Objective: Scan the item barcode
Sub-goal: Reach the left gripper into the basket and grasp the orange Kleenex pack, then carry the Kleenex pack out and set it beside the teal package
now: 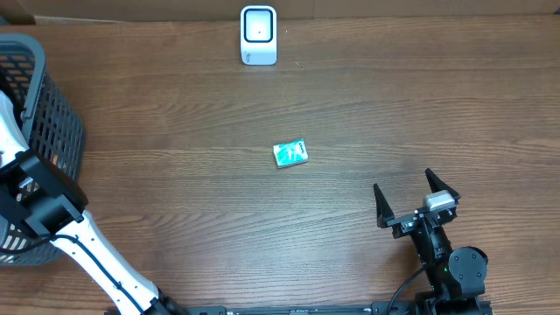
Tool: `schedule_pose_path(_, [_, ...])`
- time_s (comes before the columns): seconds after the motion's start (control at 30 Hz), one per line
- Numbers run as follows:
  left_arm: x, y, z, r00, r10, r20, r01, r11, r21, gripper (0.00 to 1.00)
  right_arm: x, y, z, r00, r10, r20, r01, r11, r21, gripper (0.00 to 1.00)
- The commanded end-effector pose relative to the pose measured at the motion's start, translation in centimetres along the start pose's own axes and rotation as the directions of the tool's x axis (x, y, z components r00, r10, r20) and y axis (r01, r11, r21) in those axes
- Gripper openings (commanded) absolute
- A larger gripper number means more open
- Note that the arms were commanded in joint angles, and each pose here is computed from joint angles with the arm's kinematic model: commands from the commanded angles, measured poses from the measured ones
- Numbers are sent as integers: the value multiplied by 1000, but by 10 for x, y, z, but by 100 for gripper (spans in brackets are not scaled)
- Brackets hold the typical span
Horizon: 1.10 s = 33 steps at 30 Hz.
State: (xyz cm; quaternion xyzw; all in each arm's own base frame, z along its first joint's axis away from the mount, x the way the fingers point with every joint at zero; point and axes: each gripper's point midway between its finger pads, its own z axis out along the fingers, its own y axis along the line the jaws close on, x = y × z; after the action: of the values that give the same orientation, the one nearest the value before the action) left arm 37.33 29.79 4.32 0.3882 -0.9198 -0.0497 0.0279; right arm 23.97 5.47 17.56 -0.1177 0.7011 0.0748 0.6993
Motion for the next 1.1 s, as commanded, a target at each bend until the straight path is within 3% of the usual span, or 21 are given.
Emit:
schedule_pose_path(0.0, [4, 0, -28, 994, -103, 33, 103, 995, 11, 4, 2, 0, 0, 1000, -1, 1, 1, 1000, 3, 100])
schedule_pose_path(0.27, [5, 16, -164, 917, -237, 322, 207, 970, 127, 4, 2, 0, 0, 1000, -1, 1, 1, 1000, 3, 100])
schedule_pose_path(0.43, [32, 31, -259, 802, -340, 491, 245, 937, 248, 4, 2, 0, 0, 1000, -1, 1, 1, 1000, 3, 100])
schedule_pose_path(0.5, [45, 26, -290, 765, -370, 527, 217, 918, 331, 4, 2, 0, 0, 1000, -1, 1, 1, 1000, 3, 100])
schedule_pose_path(0.6, [65, 4, -325, 757, -355, 549, 100, 892, 441, 4, 2, 0, 0, 1000, -1, 1, 1, 1000, 3, 100])
schedule_pose_path(0.83, [140, -96, -342, 834, -12, 551, -290, 840, 458, 4, 2, 0, 0, 1000, -1, 1, 1, 1000, 3, 100])
schedule_pose_path(0.9, [170, -136, -330, 829, 150, 539, -412, 815, 407, 5, 2, 0, 0, 1000, -1, 1, 1, 1000, 3, 100])
schedule_pose_path(1.07, [225, -209, -288, 771, 404, 492, -581, 763, 284, 4, 2, 0, 0, 1000, -1, 1, 1, 1000, 3, 100])
